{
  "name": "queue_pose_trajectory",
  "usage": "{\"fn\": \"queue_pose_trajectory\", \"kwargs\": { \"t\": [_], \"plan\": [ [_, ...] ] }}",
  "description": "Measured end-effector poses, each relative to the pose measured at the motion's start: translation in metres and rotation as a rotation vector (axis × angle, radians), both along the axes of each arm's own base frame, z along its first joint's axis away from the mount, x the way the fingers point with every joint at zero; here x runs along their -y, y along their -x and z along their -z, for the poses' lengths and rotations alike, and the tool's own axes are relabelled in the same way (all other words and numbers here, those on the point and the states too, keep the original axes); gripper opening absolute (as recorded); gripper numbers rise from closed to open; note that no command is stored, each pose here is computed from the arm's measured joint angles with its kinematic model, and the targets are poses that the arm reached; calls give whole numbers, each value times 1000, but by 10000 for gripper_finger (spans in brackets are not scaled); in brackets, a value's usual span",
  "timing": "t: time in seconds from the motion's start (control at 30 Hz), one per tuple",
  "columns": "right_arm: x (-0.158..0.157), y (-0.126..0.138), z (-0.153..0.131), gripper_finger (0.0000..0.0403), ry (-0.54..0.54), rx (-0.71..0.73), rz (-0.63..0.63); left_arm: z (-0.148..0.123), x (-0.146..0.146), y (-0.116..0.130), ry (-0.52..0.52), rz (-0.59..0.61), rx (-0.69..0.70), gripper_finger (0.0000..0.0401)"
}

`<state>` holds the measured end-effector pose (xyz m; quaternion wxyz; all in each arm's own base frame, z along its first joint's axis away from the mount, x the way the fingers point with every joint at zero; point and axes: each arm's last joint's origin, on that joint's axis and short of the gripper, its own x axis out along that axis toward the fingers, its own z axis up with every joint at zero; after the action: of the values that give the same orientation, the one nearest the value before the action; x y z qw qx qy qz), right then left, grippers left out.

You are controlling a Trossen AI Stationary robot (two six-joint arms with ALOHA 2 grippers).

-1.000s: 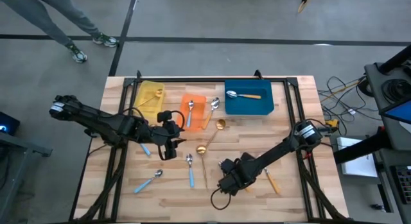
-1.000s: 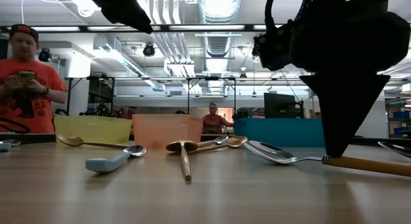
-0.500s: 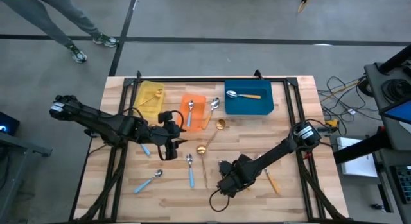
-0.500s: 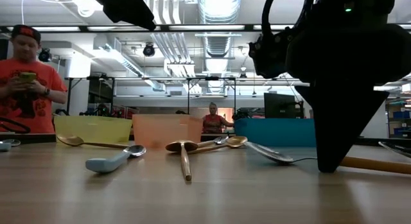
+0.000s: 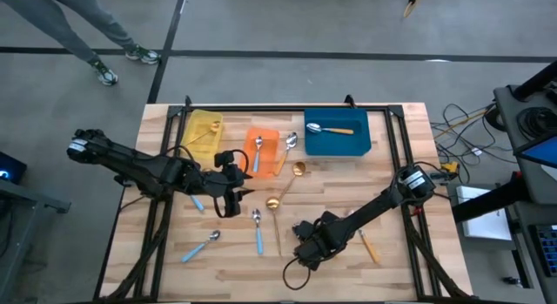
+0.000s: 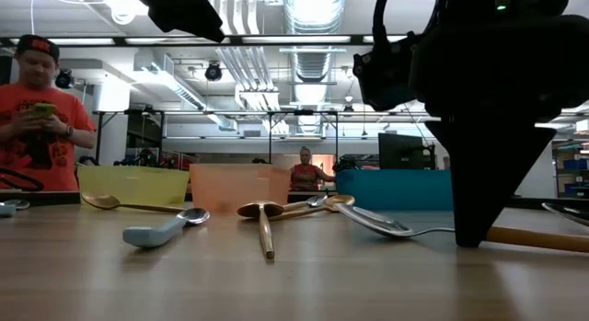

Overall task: Sort silverware by color (type)
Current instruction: Put the yellow spoon into the blue bin

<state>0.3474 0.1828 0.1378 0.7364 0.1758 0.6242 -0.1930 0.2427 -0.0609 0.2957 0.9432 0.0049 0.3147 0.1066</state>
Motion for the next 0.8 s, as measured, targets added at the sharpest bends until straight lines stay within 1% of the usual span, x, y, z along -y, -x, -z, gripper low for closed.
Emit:
{"fn": "queue_pose_trajectory", "kwargs": {
  "t": [0.07,0.37,0.6,0.8],
  "plan": [
    [0,0,0,31,-1,3,-7,0,0,0,0,0,0,168],
    [0,-2,-4,31,2,7,-28,0,0,0,-9,5,-3,168],
    [1,-9,-24,31,46,-3,-63,-2,2,-2,-64,59,20,168],
    [12,-17,-47,32,70,-38,-108,-4,3,-3,-106,93,30,168]
  ]
}}
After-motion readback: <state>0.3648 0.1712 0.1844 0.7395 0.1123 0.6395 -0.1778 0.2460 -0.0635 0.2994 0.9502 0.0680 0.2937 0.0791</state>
